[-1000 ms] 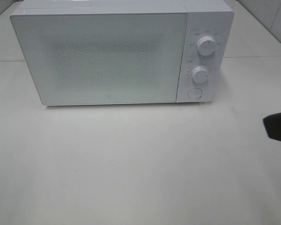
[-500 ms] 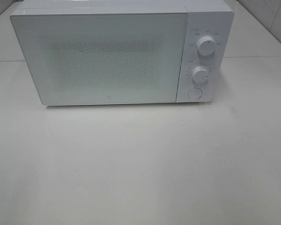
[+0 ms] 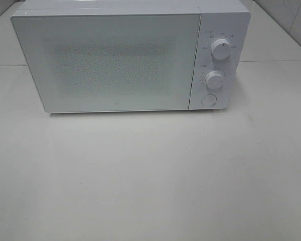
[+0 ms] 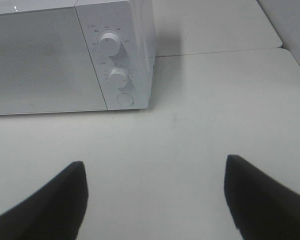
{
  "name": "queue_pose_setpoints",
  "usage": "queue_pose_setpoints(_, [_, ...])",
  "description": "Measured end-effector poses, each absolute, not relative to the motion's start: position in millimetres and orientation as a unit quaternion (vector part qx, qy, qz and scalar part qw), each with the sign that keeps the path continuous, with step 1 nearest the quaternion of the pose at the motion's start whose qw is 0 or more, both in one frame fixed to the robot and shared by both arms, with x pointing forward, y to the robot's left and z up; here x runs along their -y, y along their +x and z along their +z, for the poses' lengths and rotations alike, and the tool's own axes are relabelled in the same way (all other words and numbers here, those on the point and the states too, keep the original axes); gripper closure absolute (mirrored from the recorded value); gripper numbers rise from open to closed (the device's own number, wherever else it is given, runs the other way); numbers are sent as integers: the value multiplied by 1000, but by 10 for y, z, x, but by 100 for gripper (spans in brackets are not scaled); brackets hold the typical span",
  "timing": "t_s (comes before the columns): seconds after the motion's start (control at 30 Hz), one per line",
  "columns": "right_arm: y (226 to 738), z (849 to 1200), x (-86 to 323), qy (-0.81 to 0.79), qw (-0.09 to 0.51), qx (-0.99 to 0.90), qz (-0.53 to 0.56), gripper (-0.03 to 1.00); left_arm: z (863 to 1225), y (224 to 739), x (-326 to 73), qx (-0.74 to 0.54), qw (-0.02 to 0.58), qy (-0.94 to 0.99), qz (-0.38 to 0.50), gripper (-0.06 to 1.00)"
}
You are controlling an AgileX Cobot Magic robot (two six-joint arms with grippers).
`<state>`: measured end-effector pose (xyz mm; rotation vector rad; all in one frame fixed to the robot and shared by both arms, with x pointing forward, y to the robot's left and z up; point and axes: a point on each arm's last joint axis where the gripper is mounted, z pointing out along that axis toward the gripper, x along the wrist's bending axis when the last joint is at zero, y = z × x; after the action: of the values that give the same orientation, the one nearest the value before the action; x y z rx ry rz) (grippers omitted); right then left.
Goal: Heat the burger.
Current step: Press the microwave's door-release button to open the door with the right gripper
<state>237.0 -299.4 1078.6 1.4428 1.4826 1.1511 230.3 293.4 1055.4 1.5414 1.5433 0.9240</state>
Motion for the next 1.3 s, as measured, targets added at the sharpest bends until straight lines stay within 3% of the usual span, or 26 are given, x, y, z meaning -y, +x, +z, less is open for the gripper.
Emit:
queue_pose_setpoints(0.17, [2376, 10584, 3006, 583, 372, -587, 421, 24, 10554, 2303, -2934, -603, 377, 603, 361, -5])
queue_pose_setpoints(0.93, [2377, 10574, 3006, 584, 370, -589, 418, 24, 10554, 2303, -2934, -603, 377, 603, 361, -5])
queue_pose_setpoints(1.3, [2552, 10827, 2989, 569, 389, -576, 439, 24, 10554, 2303, -2934, -603, 377, 603, 361, -5])
